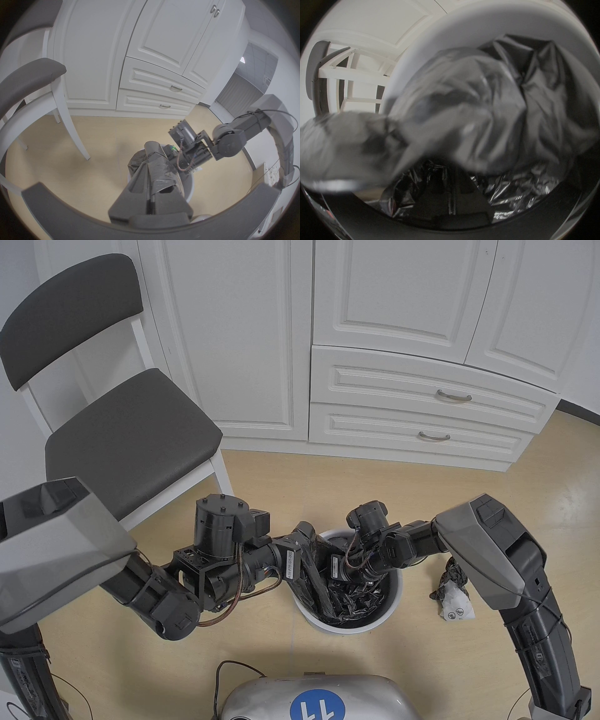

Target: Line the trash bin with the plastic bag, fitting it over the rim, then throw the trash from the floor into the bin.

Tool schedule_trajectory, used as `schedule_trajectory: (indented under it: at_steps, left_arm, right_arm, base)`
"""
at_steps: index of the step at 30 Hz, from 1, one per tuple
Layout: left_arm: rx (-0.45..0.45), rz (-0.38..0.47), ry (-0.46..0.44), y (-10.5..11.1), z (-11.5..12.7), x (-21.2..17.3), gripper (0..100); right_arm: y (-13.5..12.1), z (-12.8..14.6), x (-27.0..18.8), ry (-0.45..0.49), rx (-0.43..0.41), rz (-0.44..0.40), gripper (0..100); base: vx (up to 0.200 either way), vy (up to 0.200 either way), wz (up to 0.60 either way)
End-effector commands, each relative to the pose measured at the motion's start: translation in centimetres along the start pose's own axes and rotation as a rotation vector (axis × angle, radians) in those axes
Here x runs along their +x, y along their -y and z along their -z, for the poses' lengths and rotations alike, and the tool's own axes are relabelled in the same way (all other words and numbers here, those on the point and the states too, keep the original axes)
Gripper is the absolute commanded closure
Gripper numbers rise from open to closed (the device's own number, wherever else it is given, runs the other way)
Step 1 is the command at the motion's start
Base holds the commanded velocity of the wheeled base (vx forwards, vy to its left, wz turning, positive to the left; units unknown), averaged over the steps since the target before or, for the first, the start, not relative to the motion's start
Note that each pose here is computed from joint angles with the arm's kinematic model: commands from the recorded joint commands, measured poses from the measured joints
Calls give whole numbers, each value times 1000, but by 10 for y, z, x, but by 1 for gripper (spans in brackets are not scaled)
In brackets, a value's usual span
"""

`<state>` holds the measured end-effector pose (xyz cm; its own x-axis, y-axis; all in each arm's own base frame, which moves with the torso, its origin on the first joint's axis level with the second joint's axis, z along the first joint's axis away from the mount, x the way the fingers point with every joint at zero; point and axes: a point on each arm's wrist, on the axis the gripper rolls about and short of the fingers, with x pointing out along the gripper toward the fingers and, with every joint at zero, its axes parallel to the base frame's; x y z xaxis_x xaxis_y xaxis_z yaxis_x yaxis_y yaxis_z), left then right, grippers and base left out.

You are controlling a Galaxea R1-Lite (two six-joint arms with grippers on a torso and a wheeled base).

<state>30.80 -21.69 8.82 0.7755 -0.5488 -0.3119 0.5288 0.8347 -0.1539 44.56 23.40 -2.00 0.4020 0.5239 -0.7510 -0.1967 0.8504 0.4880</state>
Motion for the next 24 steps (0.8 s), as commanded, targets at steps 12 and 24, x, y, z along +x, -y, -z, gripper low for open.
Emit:
schedule_trajectory:
  at_steps: [12,24]
  left_arm:
    - [-4,-8,55,-7,-8,-8,100]
    - [-6,-15,21,-11,14,16,100]
  right_arm:
    - [17,4,43,18,5,55,100]
    - [41,7,60,11,-44,-91,100]
  base:
    - [0,0,0]
    - [0,0,0]
